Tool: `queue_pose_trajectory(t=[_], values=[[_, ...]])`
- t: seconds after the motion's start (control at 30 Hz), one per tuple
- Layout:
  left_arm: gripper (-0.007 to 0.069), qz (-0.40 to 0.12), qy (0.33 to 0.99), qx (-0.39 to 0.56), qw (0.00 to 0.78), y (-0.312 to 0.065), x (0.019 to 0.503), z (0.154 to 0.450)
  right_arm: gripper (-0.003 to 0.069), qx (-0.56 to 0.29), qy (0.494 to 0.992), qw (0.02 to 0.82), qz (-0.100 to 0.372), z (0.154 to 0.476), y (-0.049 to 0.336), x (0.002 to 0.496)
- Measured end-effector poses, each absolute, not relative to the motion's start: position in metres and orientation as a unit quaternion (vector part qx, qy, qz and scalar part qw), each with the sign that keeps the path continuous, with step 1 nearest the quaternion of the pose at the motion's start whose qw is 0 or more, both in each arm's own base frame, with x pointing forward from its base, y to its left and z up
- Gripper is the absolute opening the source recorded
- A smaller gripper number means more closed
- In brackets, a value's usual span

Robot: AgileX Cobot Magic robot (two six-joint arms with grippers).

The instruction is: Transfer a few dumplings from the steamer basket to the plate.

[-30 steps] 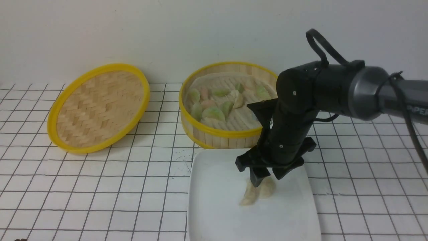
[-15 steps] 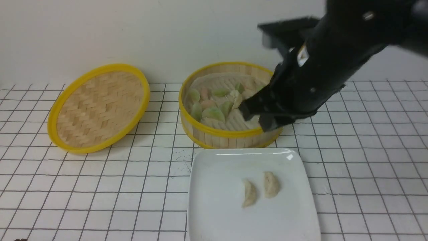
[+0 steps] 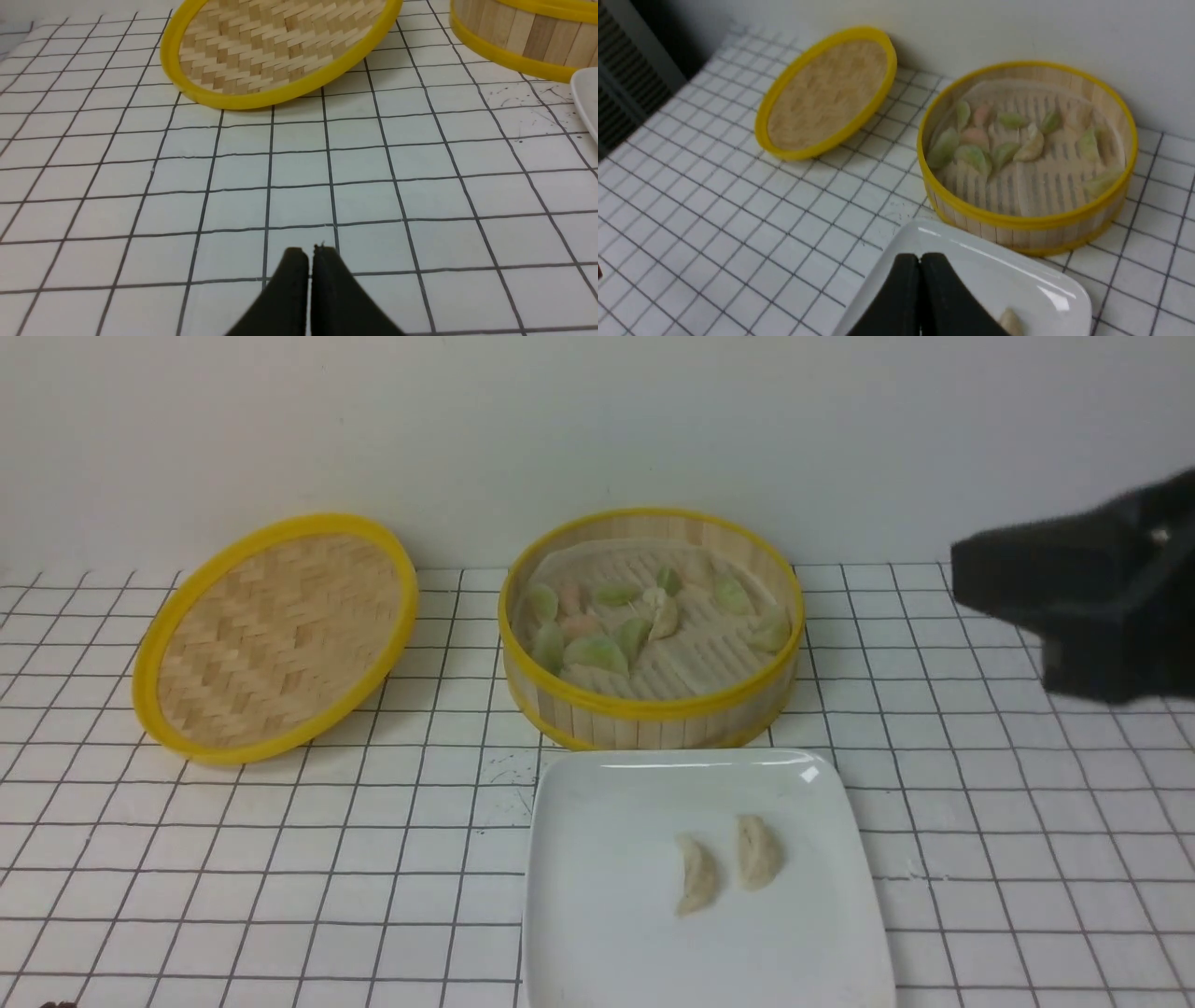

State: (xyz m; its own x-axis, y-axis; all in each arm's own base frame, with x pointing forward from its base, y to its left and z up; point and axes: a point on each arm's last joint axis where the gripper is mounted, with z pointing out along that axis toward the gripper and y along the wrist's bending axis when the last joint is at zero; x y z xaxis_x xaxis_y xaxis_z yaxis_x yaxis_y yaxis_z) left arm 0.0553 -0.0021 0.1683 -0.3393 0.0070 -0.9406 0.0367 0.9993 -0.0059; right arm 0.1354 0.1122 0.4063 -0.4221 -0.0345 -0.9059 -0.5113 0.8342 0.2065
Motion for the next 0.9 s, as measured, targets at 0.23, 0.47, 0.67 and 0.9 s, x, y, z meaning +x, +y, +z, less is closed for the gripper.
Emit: queue_pose_trajectory(t=[0.23, 0.47, 0.67, 0.9], values=[[-0.0006, -0.013, 0.818, 0.013, 0.575, -0.002, 0.055, 0.168, -0.0014, -0.170, 0.762, 0.564, 0.270, 0.369, 0.088, 0.105], [-0.0006, -0.013, 0.818, 0.013, 0.575, -0.002, 0.055, 0.168, -0.0014, -0.182, 0.690, 0.641, 0.283, 0.386, 0.072, 0.088], [-0.0006, -0.013, 0.818, 0.013, 0.575, -0.002, 0.055, 0.168, -0.0014, -0.182, 0.654, 0.669, 0.302, 0.395, 0.069, 0.082], [-0.0006, -0.013, 0.818, 0.013, 0.575, -0.002, 0.055, 0.168, -0.0014, -0.219, 0.636, 0.678, 0.297, 0.396, 0.072, 0.079]])
